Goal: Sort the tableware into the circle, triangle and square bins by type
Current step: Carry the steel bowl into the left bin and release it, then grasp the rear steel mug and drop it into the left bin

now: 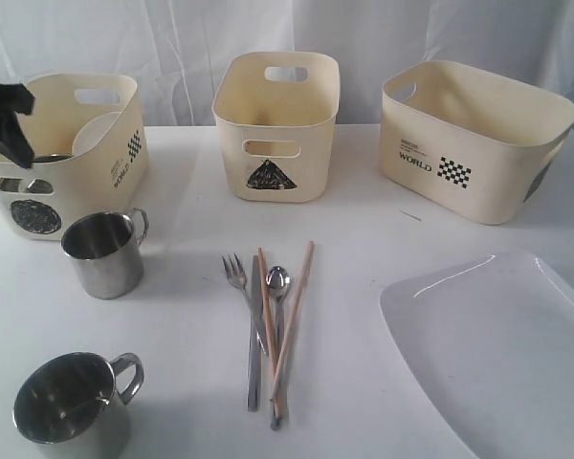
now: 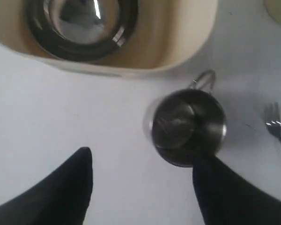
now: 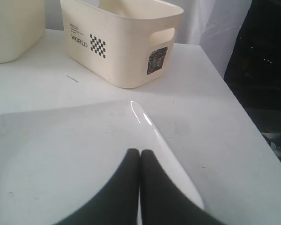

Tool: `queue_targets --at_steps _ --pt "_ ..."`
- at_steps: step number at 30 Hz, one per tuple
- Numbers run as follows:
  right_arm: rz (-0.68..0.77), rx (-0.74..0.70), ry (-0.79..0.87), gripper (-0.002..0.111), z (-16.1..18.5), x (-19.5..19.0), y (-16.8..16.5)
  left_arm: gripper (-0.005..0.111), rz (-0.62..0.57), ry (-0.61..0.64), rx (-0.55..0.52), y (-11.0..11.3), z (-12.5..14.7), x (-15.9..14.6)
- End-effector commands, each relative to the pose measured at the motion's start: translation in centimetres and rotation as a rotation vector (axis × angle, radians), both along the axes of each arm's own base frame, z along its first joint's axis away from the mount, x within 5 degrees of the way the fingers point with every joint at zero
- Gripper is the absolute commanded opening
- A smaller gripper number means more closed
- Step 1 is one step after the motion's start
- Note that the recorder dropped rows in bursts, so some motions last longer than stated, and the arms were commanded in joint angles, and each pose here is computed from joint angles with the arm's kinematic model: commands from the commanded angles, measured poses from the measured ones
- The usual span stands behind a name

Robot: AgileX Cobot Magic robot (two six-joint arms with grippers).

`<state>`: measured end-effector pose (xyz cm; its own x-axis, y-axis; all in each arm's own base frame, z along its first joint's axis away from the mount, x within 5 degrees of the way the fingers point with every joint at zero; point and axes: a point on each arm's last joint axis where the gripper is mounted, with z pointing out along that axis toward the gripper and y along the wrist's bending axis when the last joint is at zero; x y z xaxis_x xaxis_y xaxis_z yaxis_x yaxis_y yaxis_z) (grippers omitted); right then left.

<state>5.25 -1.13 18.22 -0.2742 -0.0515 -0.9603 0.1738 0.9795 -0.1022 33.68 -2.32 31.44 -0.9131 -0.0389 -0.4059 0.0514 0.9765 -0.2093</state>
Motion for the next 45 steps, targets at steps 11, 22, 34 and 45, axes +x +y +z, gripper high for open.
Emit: queue_targets --at_steps 11,22,34,45 --pt "0.003 -0.005 -0.007 0.0 0.0 0.0 0.0 0.064 0.09 0.116 -0.088 -3.2 -12.2 2.4" --pt "0.003 -0.005 -0.007 0.0 0.0 0.0 0.0 0.0 0.042 0.094 -0.082 -3.2 -10.5 1.7" --pt "0.003 -0.005 -0.007 0.0 0.0 0.0 0.0 0.0 -0.196 -0.461 0.046 -2.5 7.3 -3.6" --pt "0.003 -0.005 -0.007 0.0 0.0 0.0 0.0 0.0 -0.005 -1.221 0.282 -0.8 11.7 1.4"
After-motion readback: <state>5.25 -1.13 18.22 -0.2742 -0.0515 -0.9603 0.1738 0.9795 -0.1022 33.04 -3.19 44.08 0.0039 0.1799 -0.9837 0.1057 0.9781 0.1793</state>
